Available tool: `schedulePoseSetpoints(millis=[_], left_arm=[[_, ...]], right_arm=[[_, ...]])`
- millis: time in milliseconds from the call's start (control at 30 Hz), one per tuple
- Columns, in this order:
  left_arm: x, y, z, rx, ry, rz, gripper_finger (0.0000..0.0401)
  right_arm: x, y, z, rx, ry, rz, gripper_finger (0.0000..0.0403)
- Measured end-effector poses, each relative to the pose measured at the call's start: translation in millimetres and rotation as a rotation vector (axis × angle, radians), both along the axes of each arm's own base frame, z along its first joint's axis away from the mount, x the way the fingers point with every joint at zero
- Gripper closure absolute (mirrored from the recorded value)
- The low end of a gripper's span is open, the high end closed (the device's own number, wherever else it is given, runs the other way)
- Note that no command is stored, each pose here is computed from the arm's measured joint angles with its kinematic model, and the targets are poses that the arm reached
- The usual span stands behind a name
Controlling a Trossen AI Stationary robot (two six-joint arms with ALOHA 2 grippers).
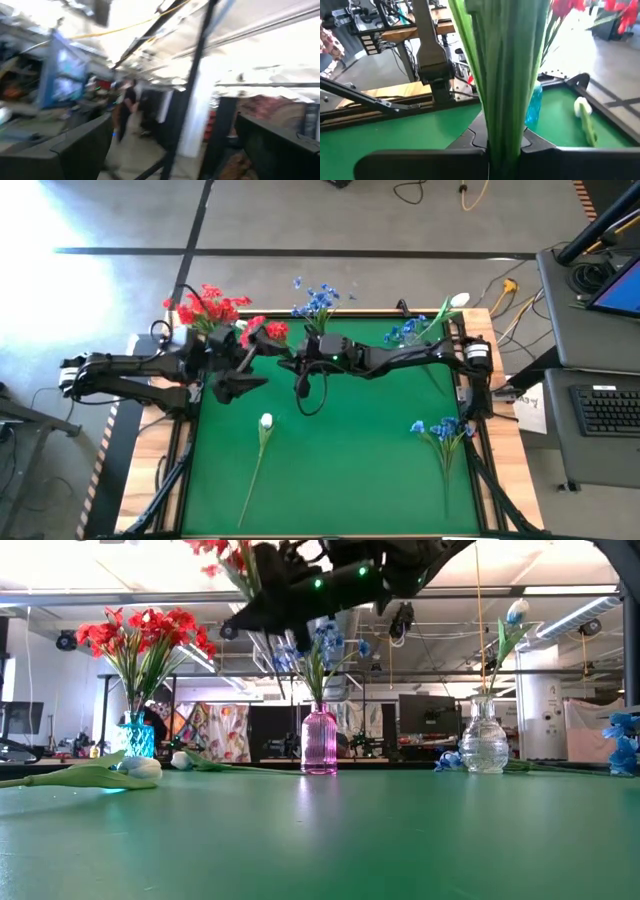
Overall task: Sort flowers into vase by color
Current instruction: Put the red flowers into the blue vase
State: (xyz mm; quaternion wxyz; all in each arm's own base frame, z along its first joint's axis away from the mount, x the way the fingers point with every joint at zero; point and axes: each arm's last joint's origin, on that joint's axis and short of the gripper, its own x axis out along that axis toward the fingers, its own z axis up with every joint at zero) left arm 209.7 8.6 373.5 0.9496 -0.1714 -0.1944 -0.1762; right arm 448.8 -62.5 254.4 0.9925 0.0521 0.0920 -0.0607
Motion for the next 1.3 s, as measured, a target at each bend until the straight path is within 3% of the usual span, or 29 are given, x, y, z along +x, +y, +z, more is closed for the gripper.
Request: schedulePoseSetpoints(millis=[200,333,500,633,1167,1300], left_arm=[[-4.7,-4.7,4.0,0.073,-0.046,-0.073,0.0001],[-5.9,-4.3,5.3,0.123,-0.078,-0.032,0.0001],[-7.7,-4.1,8.7,0.189,-0.147,0.020,0.0001],[-8.9,-5.3,12.6,0.179,-0.205,-0.007,0.0001],[-3.1,-9.1,11.9,0.278,-0.309,-0.130,0.0001],[-3.8,-9.1,12.7,0.292,-0.330,-0.123,0.0001]], right_arm=[[-7.2,21.6,20.3,-0.078,-0.017,0.057,0.0394],[-12.9,39.7,33.3,-0.139,-0.019,0.109,0.0394],[-11.7,60.1,29.2,-0.173,0.006,0.146,0.0394],[-11.7,61.1,28.8,-0.177,0.014,0.093,0.0394],[-6.6,60.4,22.3,-0.259,0.000,0.130,0.0394],[-2.4,55.3,14.0,-0.358,0.016,0.138,0.0394]])
